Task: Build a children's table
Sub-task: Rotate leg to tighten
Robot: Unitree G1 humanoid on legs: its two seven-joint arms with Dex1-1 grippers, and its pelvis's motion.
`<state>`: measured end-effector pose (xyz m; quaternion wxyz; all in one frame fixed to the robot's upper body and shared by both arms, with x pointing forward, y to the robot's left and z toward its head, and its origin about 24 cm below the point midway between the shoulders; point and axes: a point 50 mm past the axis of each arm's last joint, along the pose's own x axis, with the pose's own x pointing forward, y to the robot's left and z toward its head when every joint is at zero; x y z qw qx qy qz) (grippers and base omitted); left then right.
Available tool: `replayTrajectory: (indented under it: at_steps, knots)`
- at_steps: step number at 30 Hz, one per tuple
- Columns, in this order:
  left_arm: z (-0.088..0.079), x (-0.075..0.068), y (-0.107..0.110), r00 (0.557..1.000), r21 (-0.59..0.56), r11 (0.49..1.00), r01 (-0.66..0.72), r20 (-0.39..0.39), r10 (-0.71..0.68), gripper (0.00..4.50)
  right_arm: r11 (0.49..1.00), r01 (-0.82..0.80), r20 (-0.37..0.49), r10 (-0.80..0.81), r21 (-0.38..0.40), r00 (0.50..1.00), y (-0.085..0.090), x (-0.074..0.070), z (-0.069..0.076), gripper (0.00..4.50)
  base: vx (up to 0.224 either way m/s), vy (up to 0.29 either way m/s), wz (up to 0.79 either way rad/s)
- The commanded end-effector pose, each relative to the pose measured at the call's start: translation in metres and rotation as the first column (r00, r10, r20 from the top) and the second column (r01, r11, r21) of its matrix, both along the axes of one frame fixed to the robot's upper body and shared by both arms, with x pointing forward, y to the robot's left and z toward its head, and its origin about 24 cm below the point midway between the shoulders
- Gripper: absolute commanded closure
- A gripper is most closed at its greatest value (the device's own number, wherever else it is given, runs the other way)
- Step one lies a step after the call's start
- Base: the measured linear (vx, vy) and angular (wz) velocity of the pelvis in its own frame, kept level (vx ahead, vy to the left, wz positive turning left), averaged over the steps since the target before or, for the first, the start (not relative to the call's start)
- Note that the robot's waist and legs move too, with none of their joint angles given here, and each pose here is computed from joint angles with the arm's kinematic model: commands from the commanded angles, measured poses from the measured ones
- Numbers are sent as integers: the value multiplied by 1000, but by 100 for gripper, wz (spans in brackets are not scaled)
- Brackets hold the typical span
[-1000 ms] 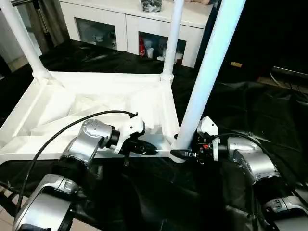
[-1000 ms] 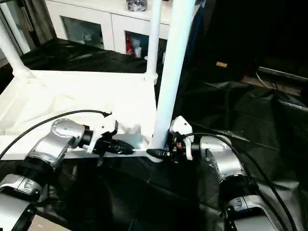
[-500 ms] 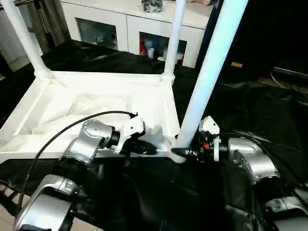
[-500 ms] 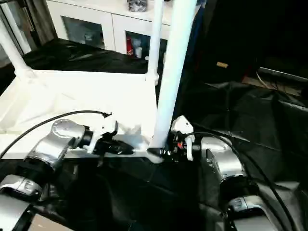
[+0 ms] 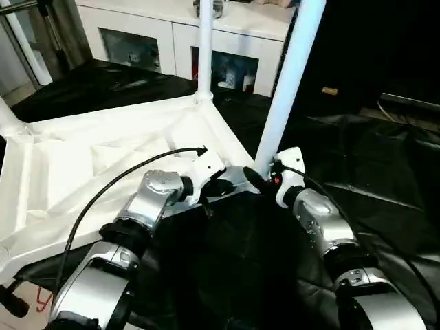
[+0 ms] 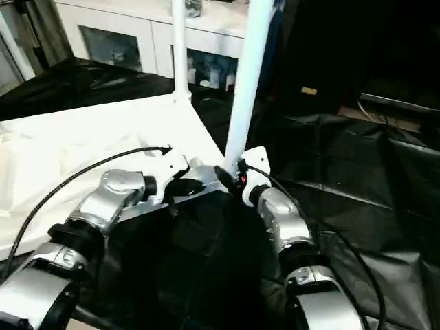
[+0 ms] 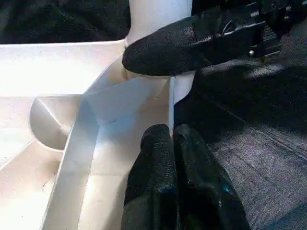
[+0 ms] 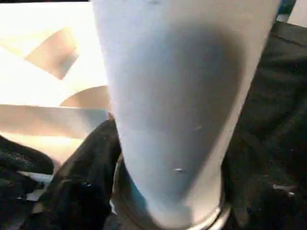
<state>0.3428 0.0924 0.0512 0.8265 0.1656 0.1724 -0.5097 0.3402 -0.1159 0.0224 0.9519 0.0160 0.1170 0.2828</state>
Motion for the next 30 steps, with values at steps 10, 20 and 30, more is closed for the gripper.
replayTrajectory:
  at_steps: [10, 20, 30]
  knots:
    - [17, 3, -19, 994, -51, 996, 67, 85, -63, 450, 955, -276, -21, 276, -111, 961, -45, -22, -4, 102, 0, 0, 0]
    - [14, -1, -13, 992, -45, 993, 105, 73, -102, 450, 925, -353, -17, 354, -139, 935, -91, -34, 13, 102, 0, 0, 0]
    - [11, -20, -13, 942, -55, 941, 333, 46, -331, 450, 907, -391, -37, 390, -156, 920, -95, -39, 15, 102, 0, 0, 0]
